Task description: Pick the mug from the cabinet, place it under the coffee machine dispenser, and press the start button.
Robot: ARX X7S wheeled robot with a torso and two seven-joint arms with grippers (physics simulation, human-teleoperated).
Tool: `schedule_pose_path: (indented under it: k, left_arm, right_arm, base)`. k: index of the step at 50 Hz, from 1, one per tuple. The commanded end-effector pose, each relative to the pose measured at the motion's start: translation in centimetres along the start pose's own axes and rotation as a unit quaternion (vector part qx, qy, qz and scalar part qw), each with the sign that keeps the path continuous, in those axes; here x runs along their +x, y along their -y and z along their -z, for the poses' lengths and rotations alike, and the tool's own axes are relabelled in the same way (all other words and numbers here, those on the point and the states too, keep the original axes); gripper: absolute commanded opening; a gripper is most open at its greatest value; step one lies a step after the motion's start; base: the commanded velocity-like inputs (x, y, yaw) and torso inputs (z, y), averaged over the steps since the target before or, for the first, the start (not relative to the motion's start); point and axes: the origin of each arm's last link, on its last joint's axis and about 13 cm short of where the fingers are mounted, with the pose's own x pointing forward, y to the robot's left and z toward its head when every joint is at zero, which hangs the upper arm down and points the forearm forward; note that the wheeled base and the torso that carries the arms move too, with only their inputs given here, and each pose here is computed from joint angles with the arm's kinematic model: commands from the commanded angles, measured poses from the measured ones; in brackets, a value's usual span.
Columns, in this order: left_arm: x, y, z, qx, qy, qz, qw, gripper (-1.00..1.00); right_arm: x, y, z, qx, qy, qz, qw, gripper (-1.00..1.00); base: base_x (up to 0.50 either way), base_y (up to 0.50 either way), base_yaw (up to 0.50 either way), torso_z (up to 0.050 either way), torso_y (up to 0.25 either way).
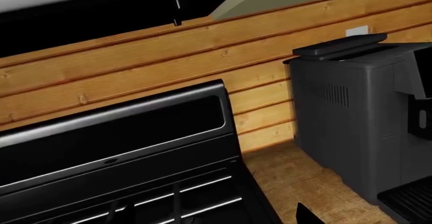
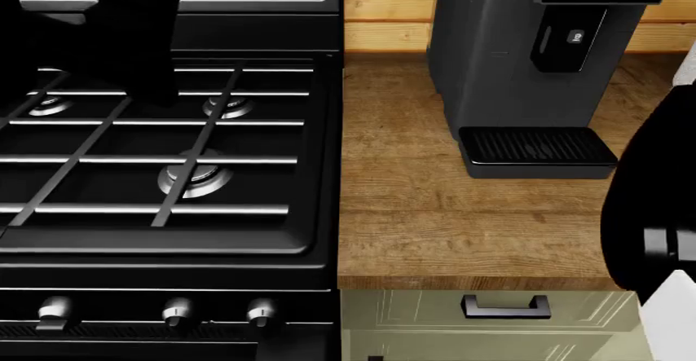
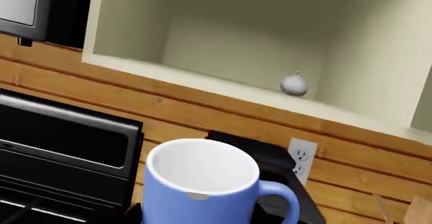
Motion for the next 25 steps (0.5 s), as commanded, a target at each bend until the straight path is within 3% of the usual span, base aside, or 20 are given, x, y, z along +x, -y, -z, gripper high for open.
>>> schedule_pose_path:
  k: [1,8,25]
  left_arm:
    - [-0.1,0.0,0.1,-0.002,0.000,0.000,1.000,1.00]
    - [-0.2,0.0,0.2,-0.003,-0.001,-0.003,1.000,1.00]
    - [-0.3,0.0,0.1,-0.006,0.001,-0.003,1.000,1.00]
  right_arm:
    - [-0.4,-0.9,3.6,0.000,-0.010,0.005,1.000,-1.00]
    - [-0.9,-2.7,8.2,0.003,-0.039,-0.005,0.999,-1.00]
    - [-2.2,-3.5,11.1,0.004,-0.054,-0.002,0.999,-1.00]
  base:
    - [0.00,0.00,0.00,0.000,0.000]
    - [0.00,0.00,0.00,0.000,0.000]
    - [0.00,0.00,0.00,0.000,0.001]
